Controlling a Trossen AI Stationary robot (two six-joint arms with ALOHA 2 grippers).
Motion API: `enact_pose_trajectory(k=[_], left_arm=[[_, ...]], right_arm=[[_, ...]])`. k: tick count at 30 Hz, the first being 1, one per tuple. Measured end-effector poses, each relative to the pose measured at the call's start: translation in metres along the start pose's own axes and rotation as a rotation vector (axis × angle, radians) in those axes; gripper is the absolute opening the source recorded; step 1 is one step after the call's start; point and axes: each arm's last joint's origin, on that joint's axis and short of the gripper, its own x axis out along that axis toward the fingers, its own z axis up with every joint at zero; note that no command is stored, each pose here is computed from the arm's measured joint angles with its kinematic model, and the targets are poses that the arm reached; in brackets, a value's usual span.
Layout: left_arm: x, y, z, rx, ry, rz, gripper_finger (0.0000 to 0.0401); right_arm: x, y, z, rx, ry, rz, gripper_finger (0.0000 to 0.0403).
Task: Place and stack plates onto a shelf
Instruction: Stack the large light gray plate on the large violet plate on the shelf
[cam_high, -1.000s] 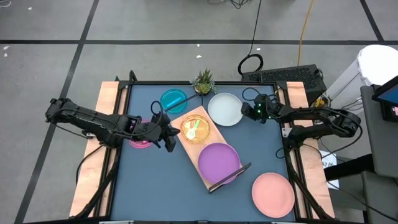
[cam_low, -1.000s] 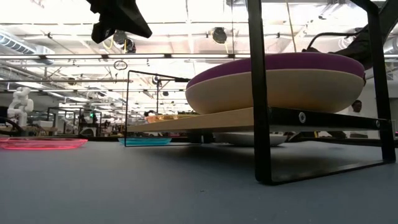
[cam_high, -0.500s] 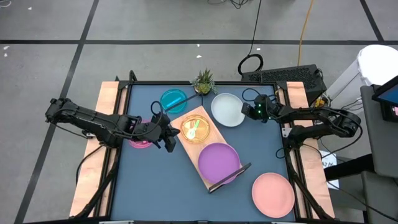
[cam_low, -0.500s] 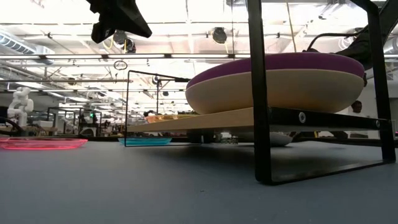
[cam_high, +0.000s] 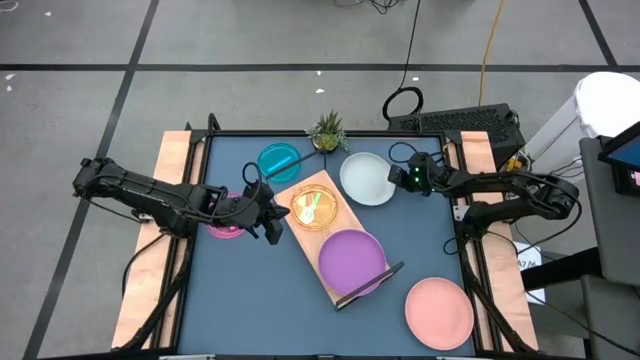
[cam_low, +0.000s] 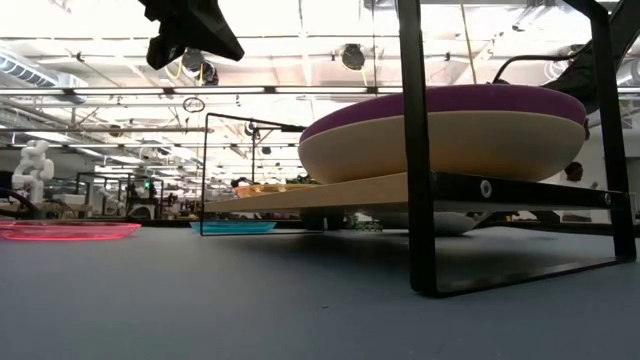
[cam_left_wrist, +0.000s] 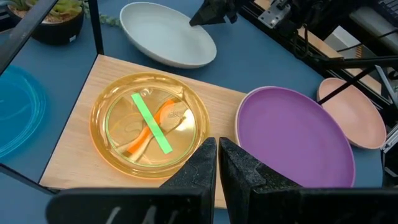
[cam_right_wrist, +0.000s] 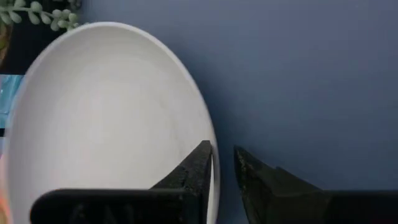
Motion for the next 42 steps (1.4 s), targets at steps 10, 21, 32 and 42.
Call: enact_pose_trajectory(k=[10,21,32,42], left_arm=[[0.0,0.0,0.0,-0.004,0.0,0.0,0.0023],[0.0,0.002,-0.002,0.008,0.016,0.022,0.0023],[0.0,0.005,-0.005,0.028,0.044,0.054,0.0023],[0.0,0.006,-0.005,0.034,0.032,0.066,0.0023]], right_arm=[[0.007,0.0,-0.002,-0.014,0.048,0.017,0.0011],[-0.003,0.013,0.002,-0.018,0.059,0.17,0.0002],[-0.043,0.028,0.002,0.059,0.05,0.357,0.0001],[-0.08,0.038,-0.008,0.115,0.072,0.541,0.0001]])
